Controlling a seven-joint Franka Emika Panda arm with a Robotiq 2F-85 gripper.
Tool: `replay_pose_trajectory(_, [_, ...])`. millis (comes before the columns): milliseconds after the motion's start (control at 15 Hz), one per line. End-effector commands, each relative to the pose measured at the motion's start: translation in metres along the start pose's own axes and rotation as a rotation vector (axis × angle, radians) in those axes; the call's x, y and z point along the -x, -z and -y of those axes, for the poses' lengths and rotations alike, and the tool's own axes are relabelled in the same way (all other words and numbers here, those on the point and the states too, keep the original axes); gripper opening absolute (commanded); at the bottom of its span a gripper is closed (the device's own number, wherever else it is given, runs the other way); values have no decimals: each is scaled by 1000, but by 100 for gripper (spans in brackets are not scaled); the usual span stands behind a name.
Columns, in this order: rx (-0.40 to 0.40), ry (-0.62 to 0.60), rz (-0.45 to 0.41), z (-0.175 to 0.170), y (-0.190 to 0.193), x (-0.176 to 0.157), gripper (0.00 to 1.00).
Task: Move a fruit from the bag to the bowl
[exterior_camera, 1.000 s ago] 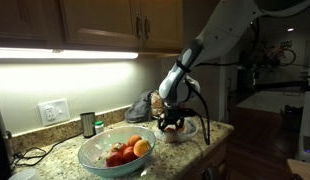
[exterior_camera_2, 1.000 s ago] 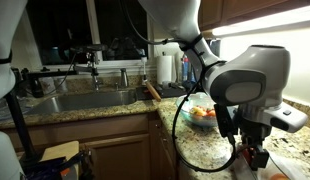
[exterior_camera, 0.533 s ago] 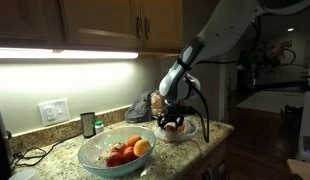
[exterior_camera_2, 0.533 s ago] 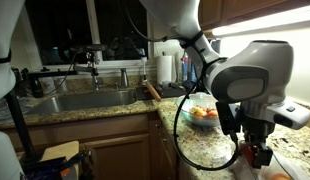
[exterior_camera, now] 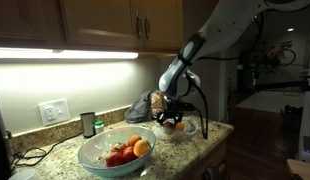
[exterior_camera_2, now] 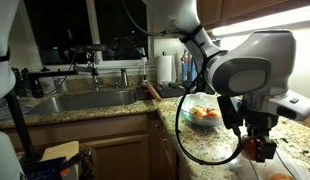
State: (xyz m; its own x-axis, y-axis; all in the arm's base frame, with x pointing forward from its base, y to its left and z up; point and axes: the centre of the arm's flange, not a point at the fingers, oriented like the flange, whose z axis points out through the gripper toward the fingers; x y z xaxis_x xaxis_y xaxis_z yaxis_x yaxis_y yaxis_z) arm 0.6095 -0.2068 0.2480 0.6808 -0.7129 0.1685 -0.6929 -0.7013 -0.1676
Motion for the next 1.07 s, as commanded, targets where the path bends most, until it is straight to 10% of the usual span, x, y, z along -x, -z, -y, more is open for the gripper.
replay_pose_trajectory(0, [-20,-6,-10,-8,22,7,50])
replay_pose_trajectory(1000, [30,-22,-44,-32,52,11,50])
